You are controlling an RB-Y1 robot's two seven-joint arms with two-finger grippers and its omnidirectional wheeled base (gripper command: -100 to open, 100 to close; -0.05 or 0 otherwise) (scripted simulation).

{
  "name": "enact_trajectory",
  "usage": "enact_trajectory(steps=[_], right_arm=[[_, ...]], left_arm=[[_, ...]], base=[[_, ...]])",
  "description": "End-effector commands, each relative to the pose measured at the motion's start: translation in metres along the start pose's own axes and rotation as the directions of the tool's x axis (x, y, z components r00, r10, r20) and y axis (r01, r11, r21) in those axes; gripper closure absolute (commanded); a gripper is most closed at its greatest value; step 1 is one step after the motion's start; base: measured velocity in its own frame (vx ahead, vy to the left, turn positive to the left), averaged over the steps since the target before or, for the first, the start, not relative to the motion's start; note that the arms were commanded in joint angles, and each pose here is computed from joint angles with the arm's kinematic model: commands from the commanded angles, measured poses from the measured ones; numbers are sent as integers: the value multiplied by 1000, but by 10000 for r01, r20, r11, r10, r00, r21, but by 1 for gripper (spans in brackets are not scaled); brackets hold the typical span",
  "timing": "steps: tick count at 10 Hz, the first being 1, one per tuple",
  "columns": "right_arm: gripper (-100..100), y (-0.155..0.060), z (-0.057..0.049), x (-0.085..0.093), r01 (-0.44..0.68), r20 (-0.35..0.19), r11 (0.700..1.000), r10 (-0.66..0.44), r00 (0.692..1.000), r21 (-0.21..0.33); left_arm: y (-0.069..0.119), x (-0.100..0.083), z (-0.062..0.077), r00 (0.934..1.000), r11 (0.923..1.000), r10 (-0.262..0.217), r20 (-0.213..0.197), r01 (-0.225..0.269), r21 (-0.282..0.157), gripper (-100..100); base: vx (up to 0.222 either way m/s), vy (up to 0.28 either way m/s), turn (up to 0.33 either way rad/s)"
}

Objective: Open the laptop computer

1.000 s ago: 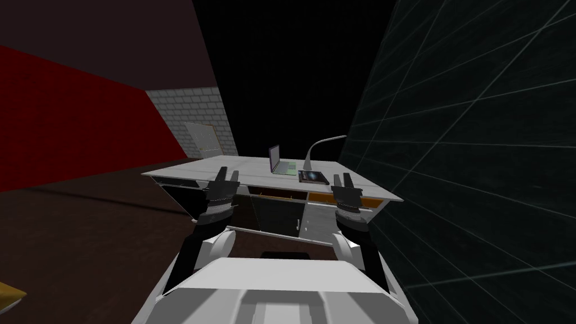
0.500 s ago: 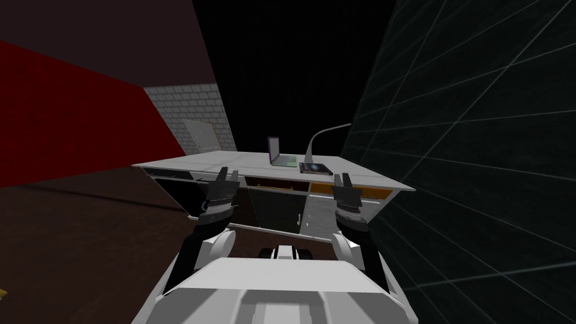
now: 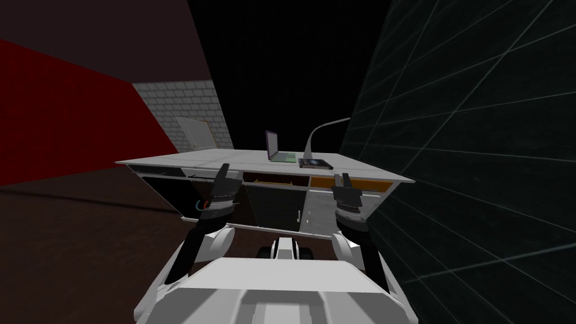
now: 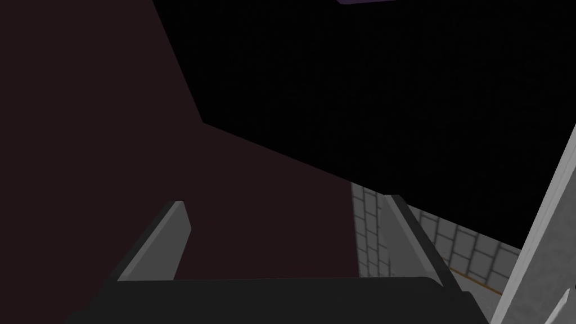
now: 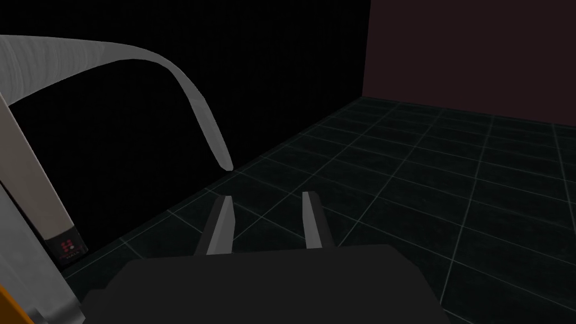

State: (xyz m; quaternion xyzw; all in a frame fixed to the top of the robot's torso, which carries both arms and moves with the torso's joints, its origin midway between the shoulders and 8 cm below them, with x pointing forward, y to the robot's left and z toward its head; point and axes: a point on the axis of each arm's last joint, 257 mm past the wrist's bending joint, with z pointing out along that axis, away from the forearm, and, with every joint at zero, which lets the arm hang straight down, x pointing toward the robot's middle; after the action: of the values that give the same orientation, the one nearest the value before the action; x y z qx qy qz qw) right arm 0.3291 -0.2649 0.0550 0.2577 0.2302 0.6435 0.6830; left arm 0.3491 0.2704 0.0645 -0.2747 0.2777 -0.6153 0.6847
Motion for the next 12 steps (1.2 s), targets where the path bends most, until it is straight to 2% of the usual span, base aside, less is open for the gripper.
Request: enact_trajectory(steps=[1, 2, 4, 5, 6, 7, 8, 9, 10, 11, 12], right_arm=[[0, 0, 0, 0, 0, 0, 10000, 0, 10000, 0], [0, 0, 0, 0, 0, 0, 10000, 0, 10000, 0], [0, 0, 0, 0, 0, 0, 10000, 0, 10000, 0], [0, 0, 0, 0, 0, 0, 10000, 0, 10000, 0], [0, 0, 0, 0, 0, 0, 10000, 0, 10000, 0], [0, 0, 0, 0, 0, 0, 10000, 0, 10000, 0], [0, 0, 0, 0, 0, 0, 10000, 0, 10000, 1], [0, 0, 0, 0, 0, 0, 10000, 0, 10000, 0], [0, 0, 0, 0, 1, 0, 10000, -1, 10000, 1], [0, 0, 0, 0, 0, 0, 10000, 0, 10000, 0], [0, 0, 0, 0, 0, 0, 10000, 0, 10000, 1]], left_arm=[[9, 2, 15, 9994, 9996, 132, -330, -140, -246, -100], [11, 2, 15, 9994, 9994, 132, -326, -143, -321, -100], [16, 1, 31, 9987, 9987, 216, -457, -237, -460, -100], [19, 1, 31, 9988, 9981, 216, -449, -242, -575, -100], [21, 0, 40, 9985, 9974, 253, -477, -284, -661, -100], [22, 0, 39, 9986, 9971, 253, -473, -286, -708, -100], [24, -2, 49, 9985, 9965, 284, -477, -321, -778, -100], [26, -2, 49, 9985, 9959, 284, -471, -324, -845, -100], [26, -4, 59, 9985, 9954, 309, -452, -348, -898, -100], [29, -4, 58, 9985, 9945, 310, -443, -352, -986, -100], [27, -7, 69, 9987, 9945, 324, -404, -363, -982, -100]], base=[[3, 25, -103], [5, 21, -30], [3, 20, -91], [-1, 21, -56], [-1, 19, -104], [0, 18, -49], [1, 20, -107], [1, 19, -46], [2, 19, -82], [1, 19, -61], [-1, 20, -116]])
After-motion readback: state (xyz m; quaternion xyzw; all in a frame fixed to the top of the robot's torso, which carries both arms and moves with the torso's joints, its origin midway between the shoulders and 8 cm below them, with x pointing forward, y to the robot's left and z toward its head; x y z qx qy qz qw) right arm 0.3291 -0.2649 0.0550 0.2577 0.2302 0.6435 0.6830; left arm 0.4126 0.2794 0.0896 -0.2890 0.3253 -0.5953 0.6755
